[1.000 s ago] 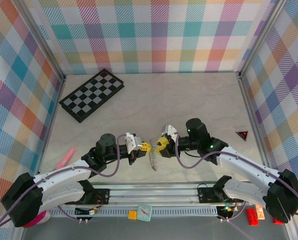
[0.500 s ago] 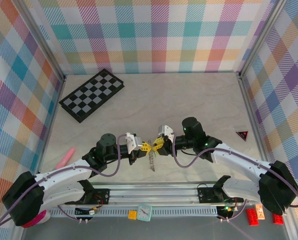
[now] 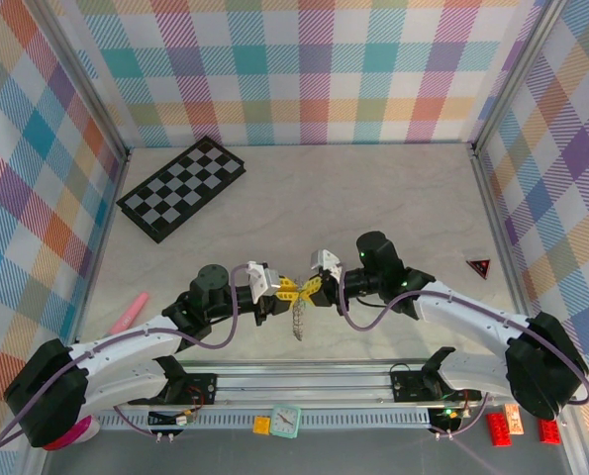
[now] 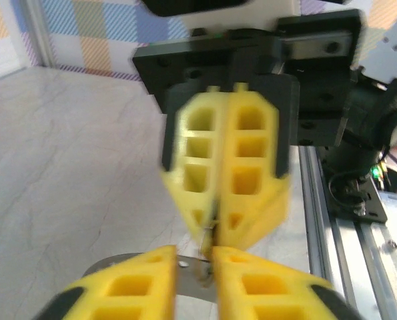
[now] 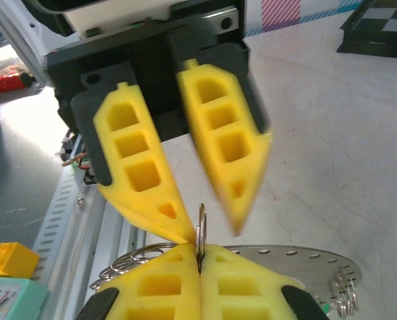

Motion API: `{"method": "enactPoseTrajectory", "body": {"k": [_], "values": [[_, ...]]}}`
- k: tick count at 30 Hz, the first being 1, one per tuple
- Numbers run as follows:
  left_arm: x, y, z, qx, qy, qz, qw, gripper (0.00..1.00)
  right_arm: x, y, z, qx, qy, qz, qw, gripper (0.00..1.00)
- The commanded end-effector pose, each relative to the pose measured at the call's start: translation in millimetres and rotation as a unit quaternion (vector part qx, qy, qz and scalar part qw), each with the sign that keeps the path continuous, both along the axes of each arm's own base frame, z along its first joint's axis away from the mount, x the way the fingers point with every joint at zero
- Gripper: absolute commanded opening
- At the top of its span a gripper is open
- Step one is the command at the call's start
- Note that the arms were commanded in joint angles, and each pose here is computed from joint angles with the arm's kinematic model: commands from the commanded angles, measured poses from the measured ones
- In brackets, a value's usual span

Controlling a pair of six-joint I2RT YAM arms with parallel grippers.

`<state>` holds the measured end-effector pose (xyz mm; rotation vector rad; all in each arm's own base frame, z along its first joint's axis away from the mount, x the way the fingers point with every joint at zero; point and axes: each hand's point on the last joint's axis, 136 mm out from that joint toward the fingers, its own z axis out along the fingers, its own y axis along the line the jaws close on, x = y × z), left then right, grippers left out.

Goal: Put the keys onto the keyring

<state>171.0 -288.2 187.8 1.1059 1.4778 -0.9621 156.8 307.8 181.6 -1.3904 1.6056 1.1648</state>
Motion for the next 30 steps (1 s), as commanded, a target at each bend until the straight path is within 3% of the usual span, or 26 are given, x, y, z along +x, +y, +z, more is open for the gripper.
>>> {"method": "enactPoseTrajectory", "body": {"k": [1, 9, 17, 30], "values": [[-5.7, 0.4, 11.1, 0.003, -0.018, -0.014, 1.000, 0.29, 1.2, 1.1, 20.1, -0.002, -0.044, 0.014, 0.999, 0.00], [-8.9, 0.1, -8.7, 0.097, 0.015, -0.040, 0.994, 0.30, 0.6, -8.1, 17.9, -0.088, -0.059, 0.038, 0.994, 0.00], [-6.7, -2.8, 0.2, 0.094, 0.001, -0.043, 0.995, 0.26, -2.3, -8.0, 14.7, -0.145, -0.073, 0.067, 0.984, 0.00], [-6.7, -5.7, 1.0, 0.088, 0.001, -0.049, 0.995, 0.17, -7.8, 6.4, 8.1, -0.169, -0.069, 0.101, 0.978, 0.00]]}}
